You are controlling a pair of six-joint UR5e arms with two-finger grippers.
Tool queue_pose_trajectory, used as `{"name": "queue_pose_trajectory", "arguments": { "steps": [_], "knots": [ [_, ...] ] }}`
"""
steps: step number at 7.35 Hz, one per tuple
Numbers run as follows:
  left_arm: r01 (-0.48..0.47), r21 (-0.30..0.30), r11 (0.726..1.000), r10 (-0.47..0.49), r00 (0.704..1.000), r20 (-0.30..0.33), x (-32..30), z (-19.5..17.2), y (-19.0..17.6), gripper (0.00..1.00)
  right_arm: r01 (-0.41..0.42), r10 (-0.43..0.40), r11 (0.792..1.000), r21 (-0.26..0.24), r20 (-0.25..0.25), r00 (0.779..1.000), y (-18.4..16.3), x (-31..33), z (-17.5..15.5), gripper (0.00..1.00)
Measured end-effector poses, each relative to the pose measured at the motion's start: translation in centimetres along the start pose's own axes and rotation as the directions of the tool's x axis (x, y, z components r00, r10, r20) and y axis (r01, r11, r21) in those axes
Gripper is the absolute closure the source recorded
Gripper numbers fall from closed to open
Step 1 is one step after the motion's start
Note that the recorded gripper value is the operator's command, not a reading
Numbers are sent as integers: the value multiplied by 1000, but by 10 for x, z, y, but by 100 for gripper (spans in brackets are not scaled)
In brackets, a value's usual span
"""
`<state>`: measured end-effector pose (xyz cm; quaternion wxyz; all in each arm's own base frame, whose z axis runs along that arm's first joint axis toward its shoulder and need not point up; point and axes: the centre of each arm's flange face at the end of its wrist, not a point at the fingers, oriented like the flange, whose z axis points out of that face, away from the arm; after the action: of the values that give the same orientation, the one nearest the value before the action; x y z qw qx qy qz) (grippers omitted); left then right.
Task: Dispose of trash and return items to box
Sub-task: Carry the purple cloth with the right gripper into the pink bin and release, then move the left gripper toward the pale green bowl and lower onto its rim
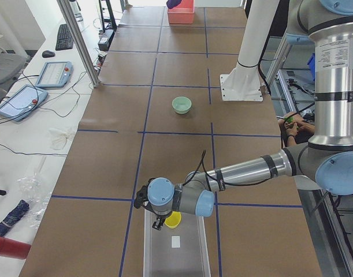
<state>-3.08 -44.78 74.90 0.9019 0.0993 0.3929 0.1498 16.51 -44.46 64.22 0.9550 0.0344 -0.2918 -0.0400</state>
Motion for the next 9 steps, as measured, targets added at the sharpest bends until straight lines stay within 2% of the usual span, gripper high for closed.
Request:
{"name": "queue_pose_trajectory", "arguments": {
  "steps": [1, 2, 4, 6, 8, 9],
  "knots": [
    [16, 33, 999, -16, 1000, 7, 14, -16, -19, 0, -15, 16, 1000, -21, 8, 1000, 9, 16, 17, 10],
    [29, 56, 998, -30, 1000, 11, 27, -31, -39, 0, -29, 30, 999, -36, 14, 999, 17, 27, 27, 0],
    [40, 67, 997, -42, 999, 17, 53, -66, -93, 0, -68, 69, 996, -54, 24, 997, 35, 39, 38, 0],
    [64, 61, 996, -66, 997, 33, 98, -122, -160, 0, -79, 81, 996, -45, 28, 996, 39, 39, 35, 0],
    [128, 102, 987, -134, 989, 64, 145, -169, -194, 0, -46, 45, 999, 13, 30, 999, 30, 19, 7, 0],
    [168, 120, 978, -176, 983, 55, 175, -176, -204, 0, -23, 20, 999, 45, 71, 997, 28, 0, -3, 0]
  ]
}}
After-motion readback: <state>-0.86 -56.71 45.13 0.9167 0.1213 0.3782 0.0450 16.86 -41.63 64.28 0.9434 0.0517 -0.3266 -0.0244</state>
